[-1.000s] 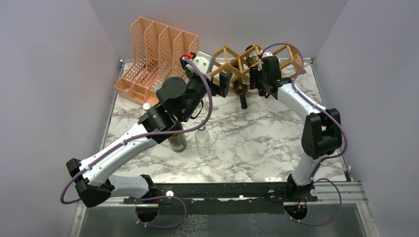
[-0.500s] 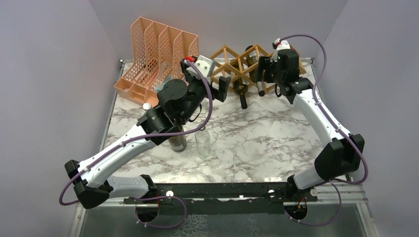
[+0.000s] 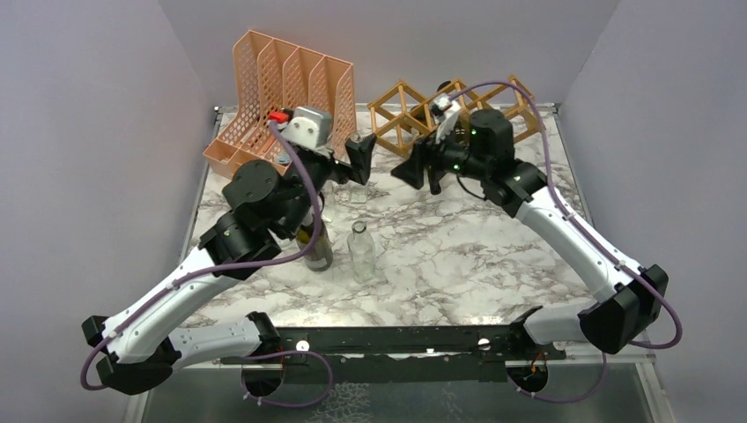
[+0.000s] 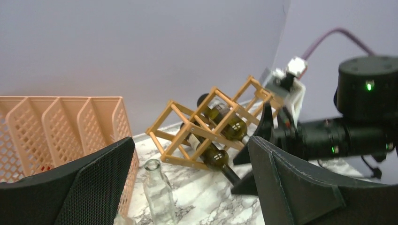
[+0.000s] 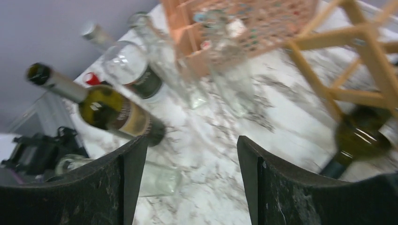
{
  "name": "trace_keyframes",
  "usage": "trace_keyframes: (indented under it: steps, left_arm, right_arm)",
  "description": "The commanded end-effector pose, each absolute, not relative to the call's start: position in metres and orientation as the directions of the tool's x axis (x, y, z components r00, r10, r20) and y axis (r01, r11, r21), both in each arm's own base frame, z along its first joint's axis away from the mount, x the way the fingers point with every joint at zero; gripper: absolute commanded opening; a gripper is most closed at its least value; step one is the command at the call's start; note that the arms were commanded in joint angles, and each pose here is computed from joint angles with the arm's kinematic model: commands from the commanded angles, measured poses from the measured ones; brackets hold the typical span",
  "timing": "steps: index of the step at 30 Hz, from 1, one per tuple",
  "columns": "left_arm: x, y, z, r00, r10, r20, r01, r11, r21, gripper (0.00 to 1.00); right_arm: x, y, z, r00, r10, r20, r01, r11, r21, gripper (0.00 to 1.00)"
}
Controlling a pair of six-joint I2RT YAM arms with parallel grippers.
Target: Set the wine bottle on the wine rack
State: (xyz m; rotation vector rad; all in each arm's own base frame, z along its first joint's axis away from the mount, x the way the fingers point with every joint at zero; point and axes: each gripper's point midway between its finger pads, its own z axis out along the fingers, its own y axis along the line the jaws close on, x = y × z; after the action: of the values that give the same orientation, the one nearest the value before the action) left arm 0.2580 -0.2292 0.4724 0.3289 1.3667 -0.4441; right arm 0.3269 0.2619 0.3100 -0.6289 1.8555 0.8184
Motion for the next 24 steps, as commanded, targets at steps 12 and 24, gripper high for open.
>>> trace_keyframes:
  steps: [12,24]
  left_arm:
    - [0.232,-0.165,0.533,0.264,-0.277,-0.924,0.407,0.900,-0.153,0.98]
    - [0.227,-0.151,0.535,0.289,-0.309,-0.906,0.386,0.904,-0.185,0.98]
  right_arm:
    - [0.241,0.446,0.318,-0.150,-0.187,-0.971,-0.966,0.236,0.104,0.73]
    - [0.222,0.500,0.300,-0.068,-0.201,-0.977,-0.991,0.124,0.043,0.72]
